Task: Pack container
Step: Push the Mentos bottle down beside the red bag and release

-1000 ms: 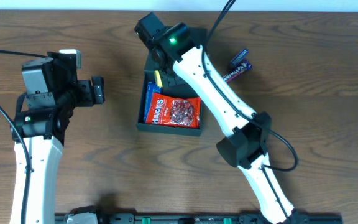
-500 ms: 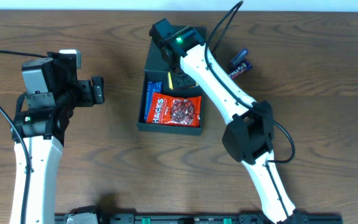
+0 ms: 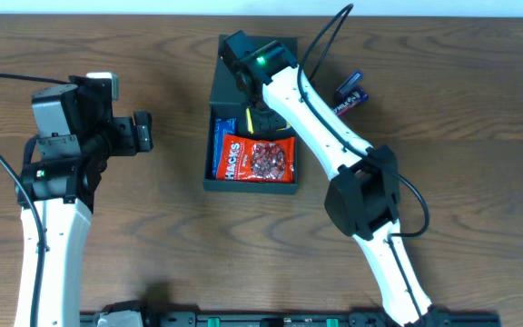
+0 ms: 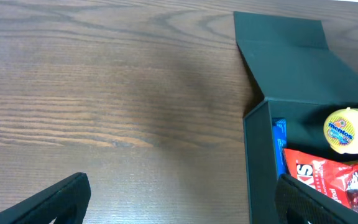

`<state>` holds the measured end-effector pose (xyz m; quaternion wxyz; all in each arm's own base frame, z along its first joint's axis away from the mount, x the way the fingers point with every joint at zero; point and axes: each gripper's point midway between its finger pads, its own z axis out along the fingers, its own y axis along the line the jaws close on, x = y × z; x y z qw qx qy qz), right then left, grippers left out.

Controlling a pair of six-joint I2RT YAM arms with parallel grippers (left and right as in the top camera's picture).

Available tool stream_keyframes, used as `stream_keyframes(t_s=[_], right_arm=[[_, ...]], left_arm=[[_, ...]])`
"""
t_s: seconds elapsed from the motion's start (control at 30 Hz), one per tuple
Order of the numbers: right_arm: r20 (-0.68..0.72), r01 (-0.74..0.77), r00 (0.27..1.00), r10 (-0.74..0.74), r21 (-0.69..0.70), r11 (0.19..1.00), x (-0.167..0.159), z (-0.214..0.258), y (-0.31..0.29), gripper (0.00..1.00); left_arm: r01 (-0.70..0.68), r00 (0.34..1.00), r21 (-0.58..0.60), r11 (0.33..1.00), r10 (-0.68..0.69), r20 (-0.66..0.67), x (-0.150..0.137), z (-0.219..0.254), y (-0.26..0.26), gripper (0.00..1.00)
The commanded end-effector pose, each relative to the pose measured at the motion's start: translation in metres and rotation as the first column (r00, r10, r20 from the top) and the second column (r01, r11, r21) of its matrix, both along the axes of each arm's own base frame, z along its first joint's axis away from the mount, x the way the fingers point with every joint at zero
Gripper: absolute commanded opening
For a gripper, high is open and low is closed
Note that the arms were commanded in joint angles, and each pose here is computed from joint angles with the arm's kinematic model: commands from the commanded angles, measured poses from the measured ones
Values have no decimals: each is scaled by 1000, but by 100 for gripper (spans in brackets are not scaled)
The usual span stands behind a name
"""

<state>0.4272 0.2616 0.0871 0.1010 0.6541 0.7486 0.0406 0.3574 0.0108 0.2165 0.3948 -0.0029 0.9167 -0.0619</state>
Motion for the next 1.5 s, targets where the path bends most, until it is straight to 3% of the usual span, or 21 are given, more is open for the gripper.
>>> stream_keyframes(t_s=[0.0,0.07,0.4,0.6,0.7,0.83,0.87,0.93,1.0,1.1,1.2,1.47], right_arm=[[19,29,999,-28,-20,999,4,4,-9,12],[18,24,1000,-24,-21,999,4,4,-8,31],[16,-7,1000,7,-26,1000,4,4,-8,88],[13,-34,999,35,-33,999,4,4,-8,93],[14,-35,999,36,-33,999,4,5,-8,89],[20,-99,995,100,-31,995,4,13,-6,74],[21,-140,990,141,-32,990,3,17,-6,63],[26,-247,968,248,-41,968,3,27,-4,16],[45,-363,930,365,-51,930,5,37,0,2],[97,-579,802,589,-113,808,19,47,13,2],[119,-695,692,712,-154,702,27,46,29,2],[89,-793,593,800,-106,600,13,21,58,2]], left_arm=[[-12,999,6,1000,12,36,3,15,3,95],[-12,999,6,1000,12,36,3,15,3,95],[-12,999,6,1000,12,36,3,15,3,95],[-12,999,6,1000,12,36,3,15,3,95],[-12,999,6,1000,12,36,3,15,3,95],[-12,999,6,1000,12,36,3,15,3,95],[-12,999,6,1000,12,36,3,15,3,96],[-12,999,6,1000,12,36,3,15,3,95],[-12,999,6,1000,12,36,3,15,3,95],[-12,999,6,1000,12,36,3,15,3,95],[-12,999,6,1000,12,36,3,15,3,95],[-12,999,5,1000,12,34,2,15,3,95]])
